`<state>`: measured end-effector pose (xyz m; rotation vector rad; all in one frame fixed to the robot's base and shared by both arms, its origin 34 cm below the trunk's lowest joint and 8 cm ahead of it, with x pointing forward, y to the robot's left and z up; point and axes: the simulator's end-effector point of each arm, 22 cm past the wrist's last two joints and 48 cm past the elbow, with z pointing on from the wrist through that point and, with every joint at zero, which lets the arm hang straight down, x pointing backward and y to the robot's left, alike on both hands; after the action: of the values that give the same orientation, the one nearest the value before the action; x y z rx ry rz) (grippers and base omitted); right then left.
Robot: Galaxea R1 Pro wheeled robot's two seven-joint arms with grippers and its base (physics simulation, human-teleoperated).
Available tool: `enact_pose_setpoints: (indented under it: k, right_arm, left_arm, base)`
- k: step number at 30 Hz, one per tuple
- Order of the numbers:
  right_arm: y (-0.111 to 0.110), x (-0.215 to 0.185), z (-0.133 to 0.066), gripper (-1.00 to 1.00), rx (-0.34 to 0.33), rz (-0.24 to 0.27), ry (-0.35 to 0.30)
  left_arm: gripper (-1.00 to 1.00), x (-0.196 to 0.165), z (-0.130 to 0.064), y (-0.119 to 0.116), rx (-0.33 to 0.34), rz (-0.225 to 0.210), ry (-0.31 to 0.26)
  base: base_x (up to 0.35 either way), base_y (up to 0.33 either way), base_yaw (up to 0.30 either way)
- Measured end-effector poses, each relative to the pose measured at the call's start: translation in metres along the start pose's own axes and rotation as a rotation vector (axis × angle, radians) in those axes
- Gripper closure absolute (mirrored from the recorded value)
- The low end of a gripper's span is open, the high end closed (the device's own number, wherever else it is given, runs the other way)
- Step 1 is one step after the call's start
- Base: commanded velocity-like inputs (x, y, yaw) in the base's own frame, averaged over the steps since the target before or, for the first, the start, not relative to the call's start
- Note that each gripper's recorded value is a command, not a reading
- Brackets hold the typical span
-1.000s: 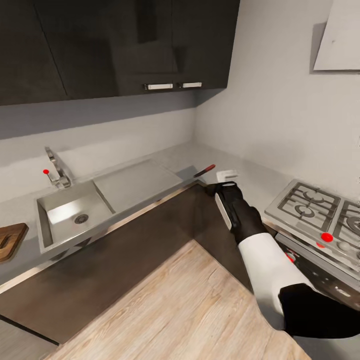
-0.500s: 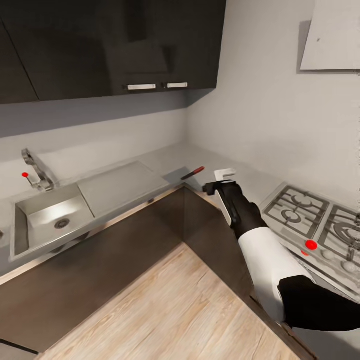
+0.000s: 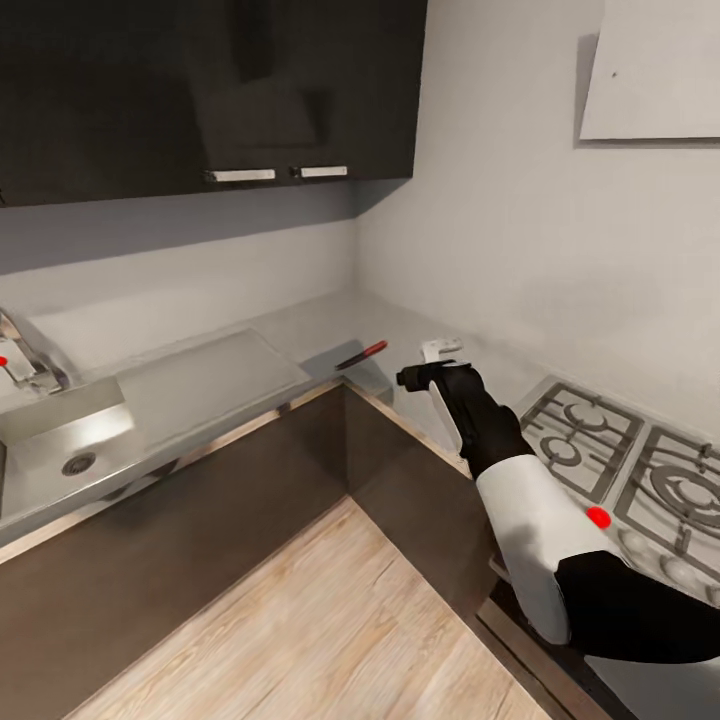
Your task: In the kitchen, take the Vidalia onion out of the sink, dice it on the chopping board with the paring knife, put the diced onion into the bowl on the countertop, then place both the paring knife and the chopping board into the sink.
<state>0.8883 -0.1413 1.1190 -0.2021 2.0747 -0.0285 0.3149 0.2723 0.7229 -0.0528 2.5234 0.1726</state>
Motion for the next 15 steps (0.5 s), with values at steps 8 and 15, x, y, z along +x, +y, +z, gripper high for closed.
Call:
enact_pose_setpoints:
  k: [8, 15]
  right_arm:
    - [0.011, 0.006, 0.003, -1.0, -0.05, -0.004, 0.008]
    - [0.013, 0.019, 0.007, -1.0, -0.054, -0.006, 0.035]
  left_arm:
    - [-1.0, 0.002, 0.0, 0.0, 0.0, 0.0, 0.004]
    - [-1.0, 0.004, 0.0, 0.001, -0.001, 0.001, 0.009]
  base:
    - [0.314, -0.033, 0.0]
    - [0.32, 0.064, 0.0]
